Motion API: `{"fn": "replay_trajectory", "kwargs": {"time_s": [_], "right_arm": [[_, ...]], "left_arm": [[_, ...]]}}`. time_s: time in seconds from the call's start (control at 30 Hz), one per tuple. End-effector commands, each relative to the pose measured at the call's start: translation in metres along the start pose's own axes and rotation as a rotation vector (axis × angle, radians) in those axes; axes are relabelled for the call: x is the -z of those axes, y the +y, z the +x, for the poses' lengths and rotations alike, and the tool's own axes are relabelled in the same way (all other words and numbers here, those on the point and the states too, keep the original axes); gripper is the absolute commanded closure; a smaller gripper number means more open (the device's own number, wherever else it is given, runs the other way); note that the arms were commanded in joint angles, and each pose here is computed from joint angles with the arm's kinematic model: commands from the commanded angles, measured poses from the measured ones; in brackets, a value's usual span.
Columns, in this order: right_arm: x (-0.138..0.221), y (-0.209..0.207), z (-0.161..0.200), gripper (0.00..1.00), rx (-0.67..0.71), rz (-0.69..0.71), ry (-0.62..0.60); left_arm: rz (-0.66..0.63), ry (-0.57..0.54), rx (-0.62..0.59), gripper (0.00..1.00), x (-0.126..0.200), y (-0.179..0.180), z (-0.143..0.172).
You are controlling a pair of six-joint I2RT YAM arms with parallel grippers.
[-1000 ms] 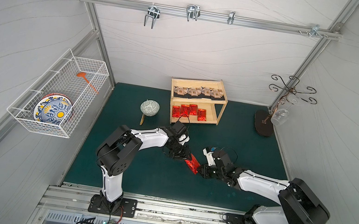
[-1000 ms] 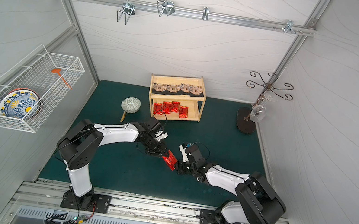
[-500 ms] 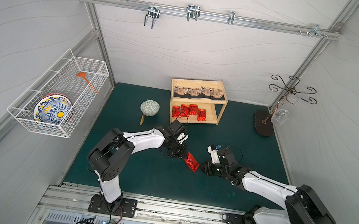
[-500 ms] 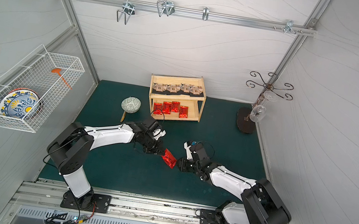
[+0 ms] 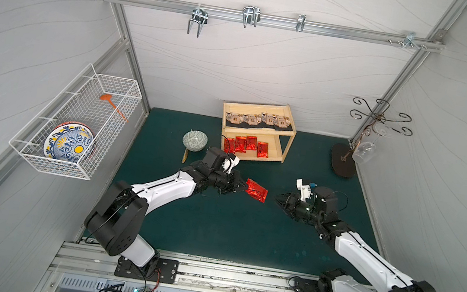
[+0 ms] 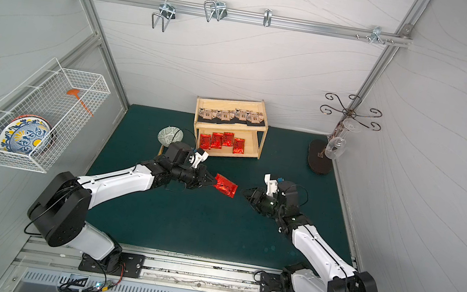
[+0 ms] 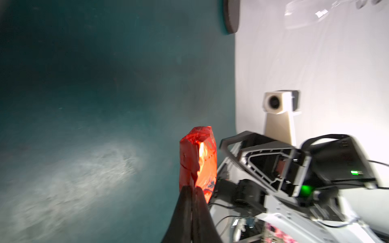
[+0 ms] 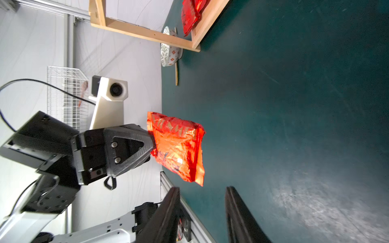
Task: Place the tea bags on the shelf by color
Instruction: Pick up the tea bag from the center of the board.
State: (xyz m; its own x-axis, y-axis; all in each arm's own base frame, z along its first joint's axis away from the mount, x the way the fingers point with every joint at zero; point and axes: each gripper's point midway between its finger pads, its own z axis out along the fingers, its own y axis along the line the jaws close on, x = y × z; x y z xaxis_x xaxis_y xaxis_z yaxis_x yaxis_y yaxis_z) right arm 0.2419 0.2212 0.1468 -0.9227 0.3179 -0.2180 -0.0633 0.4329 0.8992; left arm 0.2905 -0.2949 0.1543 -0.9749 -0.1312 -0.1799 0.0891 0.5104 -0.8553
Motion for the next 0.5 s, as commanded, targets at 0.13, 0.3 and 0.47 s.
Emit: {"fn": "replay_trajectory", "kwargs": {"time_s": [0.13, 0.3, 0.47], "right_arm": [[-0.003, 0.027, -0.006, 0.65, -0.019, -0.119, 0.042], [-0.005, 0.03, -0.013, 0.72, -0.018, -0.145, 0.038], [0.001, 0.037, -0.024, 0.74, -0.004, -0.177, 0.016]], "left_arm": [[0.251, -0.018, 0.009, 0.99, 0.004, -0.05, -0.016], [0.274, -0.014, 0.006, 1.0, 0.005, -0.054, -0.015], [0.275, -0.012, 0.004, 1.0, 0.005, -0.052, -0.013]]}}
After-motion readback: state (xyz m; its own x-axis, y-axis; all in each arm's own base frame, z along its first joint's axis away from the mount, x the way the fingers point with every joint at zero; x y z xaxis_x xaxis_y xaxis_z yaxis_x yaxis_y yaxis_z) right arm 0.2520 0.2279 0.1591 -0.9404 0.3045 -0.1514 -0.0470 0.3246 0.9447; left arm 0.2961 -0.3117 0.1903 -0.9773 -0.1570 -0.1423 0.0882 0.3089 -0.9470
